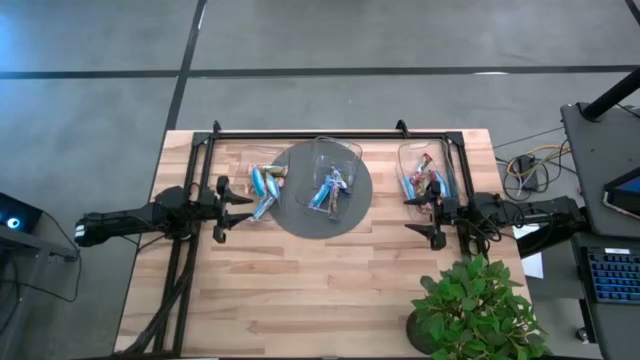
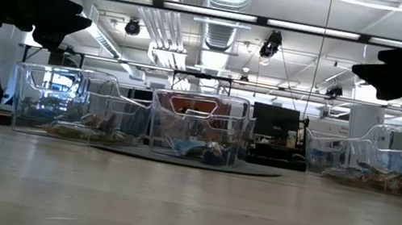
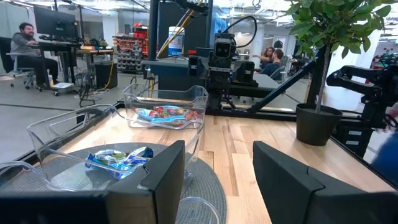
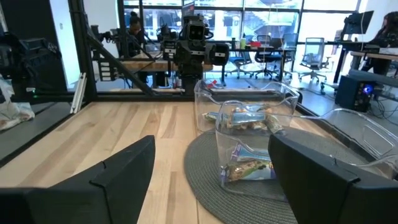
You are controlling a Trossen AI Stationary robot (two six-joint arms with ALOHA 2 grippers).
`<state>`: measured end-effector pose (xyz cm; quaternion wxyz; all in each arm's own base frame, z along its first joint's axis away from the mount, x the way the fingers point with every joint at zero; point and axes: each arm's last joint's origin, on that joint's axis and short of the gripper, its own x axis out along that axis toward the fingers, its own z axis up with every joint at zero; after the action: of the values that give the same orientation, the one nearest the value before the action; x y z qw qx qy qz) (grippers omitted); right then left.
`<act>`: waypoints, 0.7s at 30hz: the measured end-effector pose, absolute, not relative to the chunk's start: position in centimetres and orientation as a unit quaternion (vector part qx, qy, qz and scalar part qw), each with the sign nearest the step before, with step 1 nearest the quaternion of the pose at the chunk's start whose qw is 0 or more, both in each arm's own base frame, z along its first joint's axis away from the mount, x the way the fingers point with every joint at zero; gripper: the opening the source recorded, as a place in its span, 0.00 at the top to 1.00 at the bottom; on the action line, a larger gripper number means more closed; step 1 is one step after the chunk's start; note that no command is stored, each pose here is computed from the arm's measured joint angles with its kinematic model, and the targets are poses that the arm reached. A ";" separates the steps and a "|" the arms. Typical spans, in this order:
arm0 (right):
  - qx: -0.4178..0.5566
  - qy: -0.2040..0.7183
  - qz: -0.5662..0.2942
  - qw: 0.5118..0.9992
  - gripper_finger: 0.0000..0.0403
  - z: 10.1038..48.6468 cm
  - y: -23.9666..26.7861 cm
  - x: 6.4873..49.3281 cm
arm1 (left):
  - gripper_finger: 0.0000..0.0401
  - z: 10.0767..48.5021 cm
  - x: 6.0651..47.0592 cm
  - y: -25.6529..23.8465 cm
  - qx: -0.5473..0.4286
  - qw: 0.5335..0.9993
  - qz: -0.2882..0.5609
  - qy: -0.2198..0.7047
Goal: Pick and place Granola Bars by type
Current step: Return to Home Position
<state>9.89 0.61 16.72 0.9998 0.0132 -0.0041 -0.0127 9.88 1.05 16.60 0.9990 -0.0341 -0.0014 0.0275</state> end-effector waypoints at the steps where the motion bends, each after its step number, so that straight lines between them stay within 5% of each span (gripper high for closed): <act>1: 0.013 -0.004 -0.013 1.000 0.25 16.7 0.6 9.9 | 0.57 16.6 9.9 1.1 -0.034 0.999 0.027 -0.001; 21: 0.012 -0.004 -0.013 1.000 0.25 16.7 0.6 9.9 | 0.57 16.6 9.9 1.1 -0.034 0.999 0.027 -0.002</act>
<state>9.89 0.61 16.72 0.9998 0.0124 -0.0041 -0.0129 9.88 1.05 16.60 0.9990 -0.0340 -0.0016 0.0275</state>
